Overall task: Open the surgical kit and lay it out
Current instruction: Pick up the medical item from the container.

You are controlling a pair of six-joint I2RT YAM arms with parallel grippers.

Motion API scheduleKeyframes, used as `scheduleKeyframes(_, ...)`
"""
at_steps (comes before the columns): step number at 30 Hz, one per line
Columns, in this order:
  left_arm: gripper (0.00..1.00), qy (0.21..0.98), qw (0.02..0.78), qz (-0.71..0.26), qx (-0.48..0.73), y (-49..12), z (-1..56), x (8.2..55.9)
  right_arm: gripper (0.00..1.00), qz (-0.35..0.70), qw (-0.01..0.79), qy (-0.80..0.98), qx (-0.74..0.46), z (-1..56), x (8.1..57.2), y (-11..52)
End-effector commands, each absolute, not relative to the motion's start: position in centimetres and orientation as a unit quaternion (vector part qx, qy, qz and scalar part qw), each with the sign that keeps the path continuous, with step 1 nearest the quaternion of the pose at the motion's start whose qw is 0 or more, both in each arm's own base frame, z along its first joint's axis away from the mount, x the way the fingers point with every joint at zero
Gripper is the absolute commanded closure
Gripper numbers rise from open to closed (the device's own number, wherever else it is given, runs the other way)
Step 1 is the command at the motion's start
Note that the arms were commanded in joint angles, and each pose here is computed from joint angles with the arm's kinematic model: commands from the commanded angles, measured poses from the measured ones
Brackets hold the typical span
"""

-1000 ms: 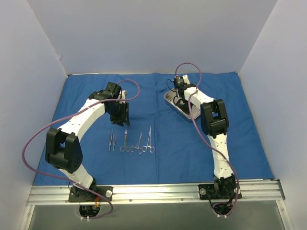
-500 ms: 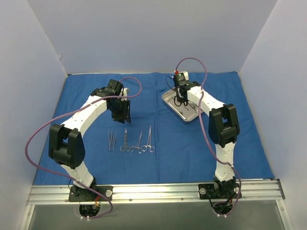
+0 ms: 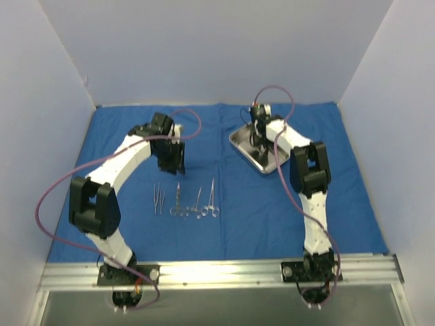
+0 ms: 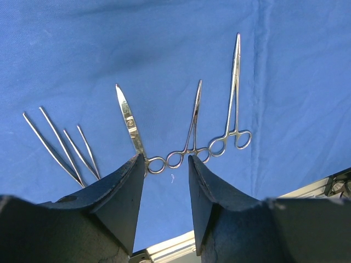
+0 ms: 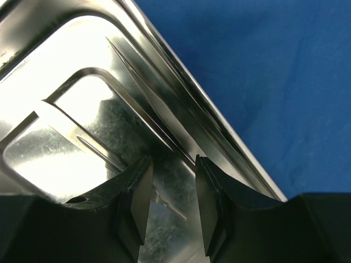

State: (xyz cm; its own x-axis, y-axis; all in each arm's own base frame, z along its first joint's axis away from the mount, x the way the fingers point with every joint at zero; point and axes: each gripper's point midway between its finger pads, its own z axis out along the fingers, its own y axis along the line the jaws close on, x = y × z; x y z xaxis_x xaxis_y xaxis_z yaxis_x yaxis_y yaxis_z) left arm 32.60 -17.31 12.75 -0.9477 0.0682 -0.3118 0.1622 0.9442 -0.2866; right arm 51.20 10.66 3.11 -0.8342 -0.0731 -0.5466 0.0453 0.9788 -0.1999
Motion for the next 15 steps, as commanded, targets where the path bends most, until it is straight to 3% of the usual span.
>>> scheduleKeyframes(1,0.53,0.972,0.153,-0.167,0.068,-17.2,12.8,32.7,0.63,-0.099,0.308,0.946,-0.006,4.2,52.7,10.9)
scheduleKeyframes(11,0.53,0.971,0.153,-0.171,0.063,-16.7,12.5,32.4,0.60,-0.108,0.316,0.943,-0.008,4.1,53.5,10.6)
scheduleKeyframes(15,0.53,0.970,0.154,-0.176,0.061,-16.8,12.5,32.6,0.52,-0.123,0.309,0.943,-0.018,3.6,53.6,9.9)
